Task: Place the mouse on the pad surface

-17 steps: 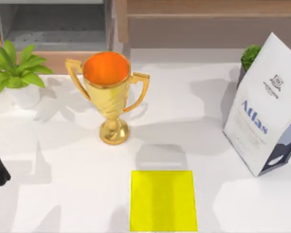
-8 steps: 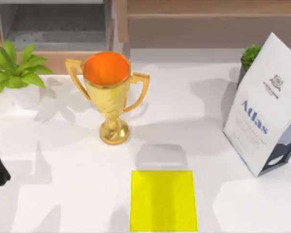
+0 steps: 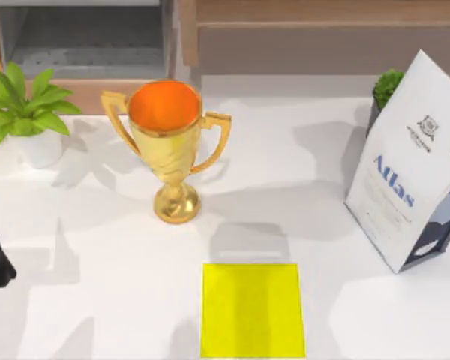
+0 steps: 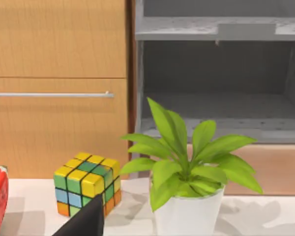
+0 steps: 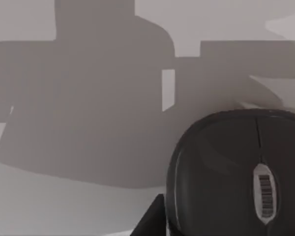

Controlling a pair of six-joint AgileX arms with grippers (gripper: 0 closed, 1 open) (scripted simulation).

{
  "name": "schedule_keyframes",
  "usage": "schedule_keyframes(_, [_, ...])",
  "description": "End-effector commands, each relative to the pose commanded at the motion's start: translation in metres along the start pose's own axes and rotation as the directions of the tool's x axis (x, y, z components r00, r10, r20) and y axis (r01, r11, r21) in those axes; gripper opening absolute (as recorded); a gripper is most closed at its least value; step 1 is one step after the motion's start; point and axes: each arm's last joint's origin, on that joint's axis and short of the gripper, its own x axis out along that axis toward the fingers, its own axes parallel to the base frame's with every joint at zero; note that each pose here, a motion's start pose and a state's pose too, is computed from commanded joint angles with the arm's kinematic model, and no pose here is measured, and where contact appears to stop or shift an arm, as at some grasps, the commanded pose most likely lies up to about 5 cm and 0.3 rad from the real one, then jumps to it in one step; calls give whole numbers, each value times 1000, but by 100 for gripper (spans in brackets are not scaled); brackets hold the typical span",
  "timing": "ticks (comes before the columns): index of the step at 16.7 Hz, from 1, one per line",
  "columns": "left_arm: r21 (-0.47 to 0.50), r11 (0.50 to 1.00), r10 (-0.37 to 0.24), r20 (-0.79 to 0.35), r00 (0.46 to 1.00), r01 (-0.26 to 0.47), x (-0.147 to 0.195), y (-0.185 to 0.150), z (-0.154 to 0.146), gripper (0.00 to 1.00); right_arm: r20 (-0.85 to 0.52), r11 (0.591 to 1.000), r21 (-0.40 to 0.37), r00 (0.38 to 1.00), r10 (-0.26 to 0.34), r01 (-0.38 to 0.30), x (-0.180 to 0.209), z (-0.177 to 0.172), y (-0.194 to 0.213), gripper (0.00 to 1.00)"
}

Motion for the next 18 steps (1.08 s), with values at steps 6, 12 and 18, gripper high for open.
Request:
schedule_keyframes(6, [0, 1000, 0, 0, 1000, 0, 0, 0, 0, 100, 24, 1000, 3, 1000, 3, -3, -17, 1, 2, 0])
schedule_keyframes(12, [0, 1000, 0, 0, 1000, 0, 0, 0, 0, 100, 9, 1000, -2, 1000, 9, -9, -83, 4, 1, 0])
schedule_keyframes(18, [0, 1000, 0, 0, 1000, 0, 0, 0, 0, 100, 22, 1000, 4, 1000, 3, -3, -113, 0, 2, 0])
